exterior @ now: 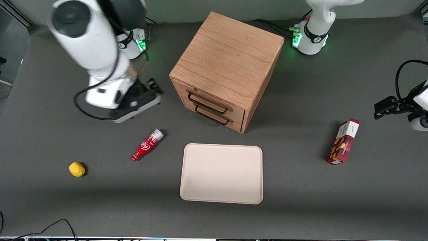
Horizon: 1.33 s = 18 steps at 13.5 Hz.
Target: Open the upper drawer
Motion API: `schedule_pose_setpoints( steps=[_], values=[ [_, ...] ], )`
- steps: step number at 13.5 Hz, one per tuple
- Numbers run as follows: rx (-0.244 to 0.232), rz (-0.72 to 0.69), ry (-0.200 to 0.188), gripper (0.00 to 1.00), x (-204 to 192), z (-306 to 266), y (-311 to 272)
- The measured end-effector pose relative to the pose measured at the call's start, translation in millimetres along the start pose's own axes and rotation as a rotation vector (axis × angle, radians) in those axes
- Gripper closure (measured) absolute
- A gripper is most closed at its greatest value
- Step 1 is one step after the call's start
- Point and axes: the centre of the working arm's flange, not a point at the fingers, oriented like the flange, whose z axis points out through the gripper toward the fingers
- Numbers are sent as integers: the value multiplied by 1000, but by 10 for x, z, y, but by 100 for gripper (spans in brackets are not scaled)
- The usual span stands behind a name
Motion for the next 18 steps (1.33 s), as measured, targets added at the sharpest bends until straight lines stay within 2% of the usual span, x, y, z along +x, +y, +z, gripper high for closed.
schedule_pose_setpoints(
  steps=[2, 3, 5, 9, 14, 18],
  values=[
    [1, -98, -23, 0, 90, 193, -367],
    [19, -137, -25, 0, 142, 306, -475],
    [85, -186, -20, 0, 247, 522, -588],
    [188, -283, -6, 0, 383, 852, -698],
    [234, -390, 15, 0, 470, 1158, -746],
    [259, -425, 13, 0, 462, 1374, -844]
  ],
)
